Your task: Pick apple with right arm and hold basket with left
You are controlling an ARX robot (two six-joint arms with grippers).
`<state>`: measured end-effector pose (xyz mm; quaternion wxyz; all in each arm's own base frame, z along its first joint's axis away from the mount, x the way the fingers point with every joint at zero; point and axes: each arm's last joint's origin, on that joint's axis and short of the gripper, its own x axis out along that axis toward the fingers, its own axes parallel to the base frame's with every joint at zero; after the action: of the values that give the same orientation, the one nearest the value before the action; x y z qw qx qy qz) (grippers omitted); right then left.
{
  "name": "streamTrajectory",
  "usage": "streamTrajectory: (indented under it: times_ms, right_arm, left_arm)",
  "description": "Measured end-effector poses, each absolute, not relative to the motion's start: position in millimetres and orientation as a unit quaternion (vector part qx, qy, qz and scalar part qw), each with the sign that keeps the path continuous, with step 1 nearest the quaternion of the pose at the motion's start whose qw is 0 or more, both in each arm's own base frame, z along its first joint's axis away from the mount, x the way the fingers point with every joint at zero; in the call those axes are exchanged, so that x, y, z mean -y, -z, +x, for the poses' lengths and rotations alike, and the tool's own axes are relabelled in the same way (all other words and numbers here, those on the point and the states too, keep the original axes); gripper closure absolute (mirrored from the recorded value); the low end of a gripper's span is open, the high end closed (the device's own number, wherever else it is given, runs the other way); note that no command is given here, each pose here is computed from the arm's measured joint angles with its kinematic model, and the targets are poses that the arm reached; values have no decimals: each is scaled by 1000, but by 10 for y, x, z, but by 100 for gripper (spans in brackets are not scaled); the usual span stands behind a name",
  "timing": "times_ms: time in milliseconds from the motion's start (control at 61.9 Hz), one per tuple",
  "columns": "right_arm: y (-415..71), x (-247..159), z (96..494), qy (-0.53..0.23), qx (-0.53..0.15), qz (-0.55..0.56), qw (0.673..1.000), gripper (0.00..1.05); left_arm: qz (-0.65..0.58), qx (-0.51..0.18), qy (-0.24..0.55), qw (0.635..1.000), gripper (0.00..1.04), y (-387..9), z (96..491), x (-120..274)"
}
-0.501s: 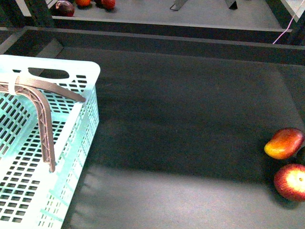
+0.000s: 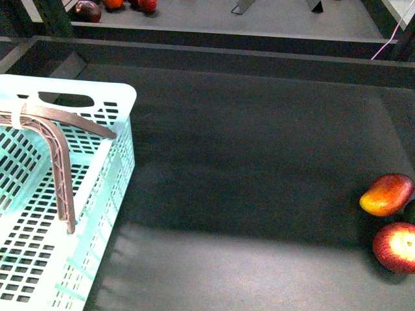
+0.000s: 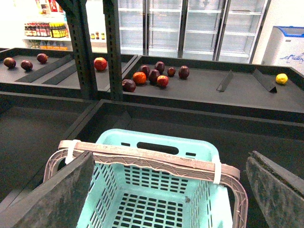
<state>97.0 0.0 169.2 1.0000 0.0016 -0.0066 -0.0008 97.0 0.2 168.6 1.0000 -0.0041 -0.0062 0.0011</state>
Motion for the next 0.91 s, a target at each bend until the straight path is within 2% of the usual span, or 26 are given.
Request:
streamTrajectory:
  times_ms: [275,307,356,404,469,550,727,776,905]
  right_arm:
    - [-1692,0,970,1,7,2,1000,9]
    - [-1692,0,970,1,7,2,1000,9]
    - [-1692,0,970,0,7,1,1000,9]
    - [-1693,-1,970,-1,7,1,1000,9]
    - [-1693,-1,970,-1,7,2,1000,9]
    - [-1693,-1,969,0,7,2,1000,9]
    - [-1692,-1,970,-1,7,2,1000,9]
    - [-1693,-1,969,-1,7,1,1000,9]
    - [-1693,-1,969,0,7,2,1000,9]
  left_arm:
    - [-4,6,-1,1000,7,-1685,970,-2]
    - [-20,-24,9,999,7,-1675,974,-4]
    - [-97,-143,45,984,7,-1674,978,3]
    - [-157,-222,39,962,7,-1634,981,-2]
    - [-219,-262,24,940,7,-1578,975,-14]
    - [-273,-265,21,924,7,-1611,983,-38]
    - [-404,-290,-10,867,7,-1600,1106,-114]
    - [-446,-292,-29,846,7,-1587,1204,-147]
    - [-497,-282,-60,818,7,-1621,1478,-203]
